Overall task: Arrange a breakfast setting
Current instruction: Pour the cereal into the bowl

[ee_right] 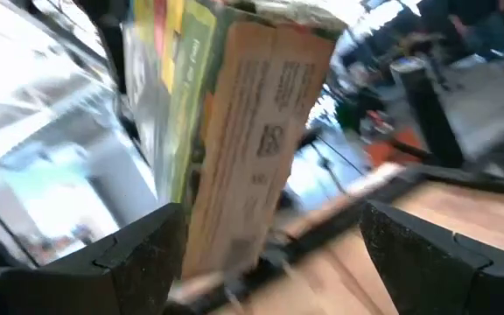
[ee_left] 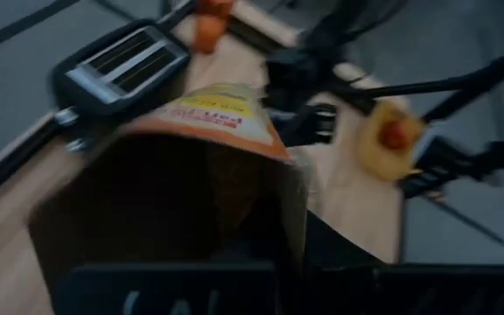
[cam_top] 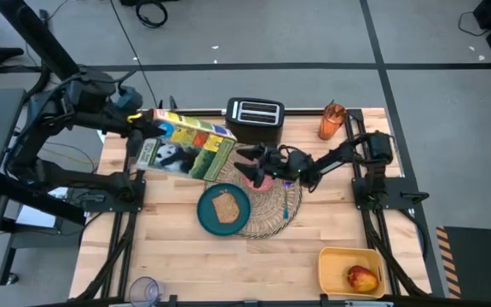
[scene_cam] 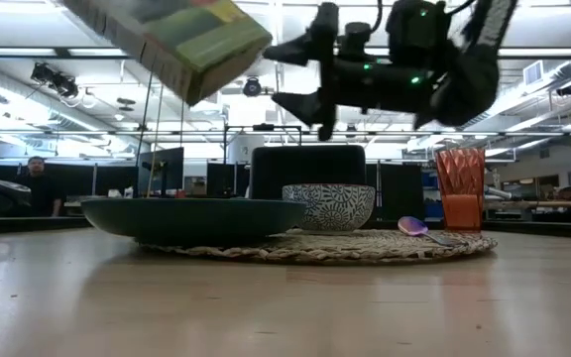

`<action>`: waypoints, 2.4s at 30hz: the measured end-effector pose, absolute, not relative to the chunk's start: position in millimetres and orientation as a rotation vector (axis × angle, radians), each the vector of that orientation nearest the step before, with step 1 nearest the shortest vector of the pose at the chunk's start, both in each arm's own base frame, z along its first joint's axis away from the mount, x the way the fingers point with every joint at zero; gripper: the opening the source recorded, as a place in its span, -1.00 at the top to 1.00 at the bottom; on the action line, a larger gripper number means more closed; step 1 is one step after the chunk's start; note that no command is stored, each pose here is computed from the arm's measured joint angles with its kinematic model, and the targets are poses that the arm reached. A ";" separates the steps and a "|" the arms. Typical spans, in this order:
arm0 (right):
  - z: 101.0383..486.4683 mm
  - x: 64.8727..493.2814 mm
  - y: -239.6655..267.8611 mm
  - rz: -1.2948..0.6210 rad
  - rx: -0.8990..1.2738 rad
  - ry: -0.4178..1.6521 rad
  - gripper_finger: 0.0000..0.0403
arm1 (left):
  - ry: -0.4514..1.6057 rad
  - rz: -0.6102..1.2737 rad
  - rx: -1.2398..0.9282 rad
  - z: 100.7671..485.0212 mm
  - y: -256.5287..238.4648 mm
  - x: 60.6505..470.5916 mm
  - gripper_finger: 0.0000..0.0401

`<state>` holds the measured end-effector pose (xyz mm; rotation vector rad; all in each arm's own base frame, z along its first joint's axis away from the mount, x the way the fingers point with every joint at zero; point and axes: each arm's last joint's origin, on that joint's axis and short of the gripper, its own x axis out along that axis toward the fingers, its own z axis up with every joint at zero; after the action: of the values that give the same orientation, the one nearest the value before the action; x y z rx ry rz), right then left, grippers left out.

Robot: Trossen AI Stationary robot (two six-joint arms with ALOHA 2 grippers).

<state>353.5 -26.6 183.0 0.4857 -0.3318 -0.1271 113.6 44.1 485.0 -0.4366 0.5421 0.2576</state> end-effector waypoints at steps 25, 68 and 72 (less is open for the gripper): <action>229.4 417.3 -53.6 0.222 0.565 -0.527 -0.72 | 0.362 0.025 -0.476 504.0 27.0 99.6 0.99; 281.0 348.2 -91.2 0.534 0.573 -0.481 -0.04 | 0.055 -0.017 -0.316 557.0 19.1 78.9 0.13; 285.1 296.3 -94.6 0.460 0.542 -0.496 -0.04 | 0.040 0.008 -0.330 556.4 16.9 71.3 0.12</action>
<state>296.3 -94.6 285.1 0.5423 -0.4964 0.4600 71.3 16.9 556.4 -0.3302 0.0399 0.0079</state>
